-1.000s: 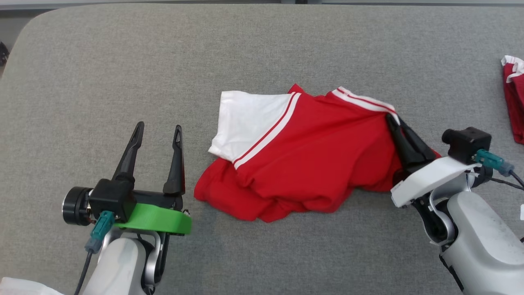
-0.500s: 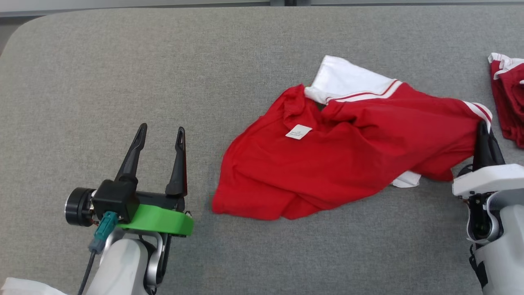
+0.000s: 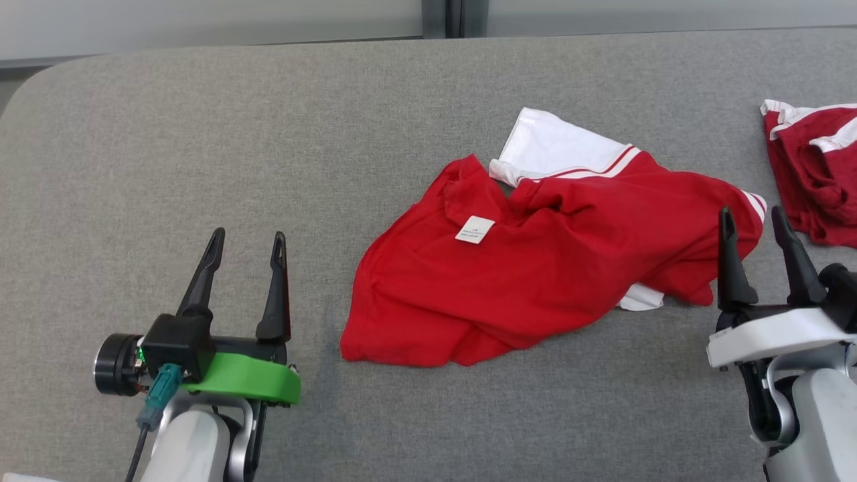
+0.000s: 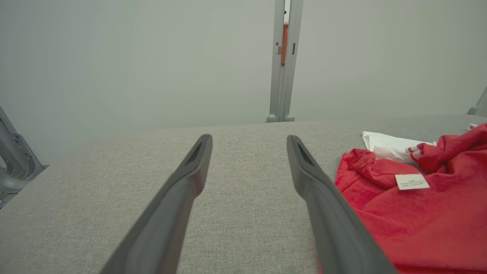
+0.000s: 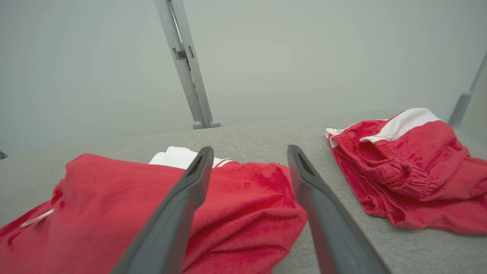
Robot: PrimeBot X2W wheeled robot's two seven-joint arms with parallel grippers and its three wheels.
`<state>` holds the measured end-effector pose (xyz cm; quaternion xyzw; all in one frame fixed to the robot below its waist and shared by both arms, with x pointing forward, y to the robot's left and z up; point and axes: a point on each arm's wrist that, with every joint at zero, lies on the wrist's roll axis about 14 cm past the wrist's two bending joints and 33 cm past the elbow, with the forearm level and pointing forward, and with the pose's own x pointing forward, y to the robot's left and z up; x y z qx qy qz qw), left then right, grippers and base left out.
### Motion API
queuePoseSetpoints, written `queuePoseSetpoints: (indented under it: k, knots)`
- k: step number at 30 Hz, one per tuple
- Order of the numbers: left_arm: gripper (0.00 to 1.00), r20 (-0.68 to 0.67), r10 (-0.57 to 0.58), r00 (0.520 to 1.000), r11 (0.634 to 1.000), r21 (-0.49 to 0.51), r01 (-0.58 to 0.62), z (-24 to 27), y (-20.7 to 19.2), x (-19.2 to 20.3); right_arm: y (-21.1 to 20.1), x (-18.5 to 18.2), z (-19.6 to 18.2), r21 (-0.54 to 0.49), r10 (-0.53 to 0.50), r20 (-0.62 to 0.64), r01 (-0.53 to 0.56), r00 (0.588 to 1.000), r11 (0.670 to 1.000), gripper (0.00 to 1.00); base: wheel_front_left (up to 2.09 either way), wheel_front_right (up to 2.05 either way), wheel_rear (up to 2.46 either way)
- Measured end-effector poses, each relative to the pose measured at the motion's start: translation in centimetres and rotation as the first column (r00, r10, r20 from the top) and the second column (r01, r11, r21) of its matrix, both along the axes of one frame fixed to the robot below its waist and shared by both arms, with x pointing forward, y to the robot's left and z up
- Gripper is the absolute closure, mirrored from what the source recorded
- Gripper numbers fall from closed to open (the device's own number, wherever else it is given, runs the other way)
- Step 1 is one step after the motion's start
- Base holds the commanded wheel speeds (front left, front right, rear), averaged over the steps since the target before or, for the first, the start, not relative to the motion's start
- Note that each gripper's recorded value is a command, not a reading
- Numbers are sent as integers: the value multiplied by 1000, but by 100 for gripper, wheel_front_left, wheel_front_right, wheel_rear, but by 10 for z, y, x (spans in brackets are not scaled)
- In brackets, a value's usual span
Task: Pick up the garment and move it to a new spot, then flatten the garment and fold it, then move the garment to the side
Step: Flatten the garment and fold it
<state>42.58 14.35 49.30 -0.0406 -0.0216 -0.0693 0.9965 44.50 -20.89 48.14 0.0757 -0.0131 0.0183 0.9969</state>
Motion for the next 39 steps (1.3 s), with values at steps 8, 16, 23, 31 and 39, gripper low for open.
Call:
queuePoseSetpoints:
  k: [8,16,23,31,39]
  knots:
    - [0,-6,13,1000,1000,12,-13,1,5,-18,22,-41,27,-52,86,40,-84,995,995,0,0,0,0]
    - [0,-4,10,1000,1000,13,-10,3,4,-30,28,-75,43,-33,81,45,-80,996,996,0,0,0,0]
    - [0,1,-2,1000,1000,12,2,6,0,-32,24,-80,51,-36,70,57,-68,996,997,0,0,0,0]
    - [0,-10,-29,1000,999,14,29,4,-7,-32,24,-79,51,-36,68,55,-66,996,997,0,0,0,0]
    - [0,-90,-246,965,968,18,249,-3,-67,-6,31,-67,47,-32,87,43,-85,995,996,0,0,0,0]
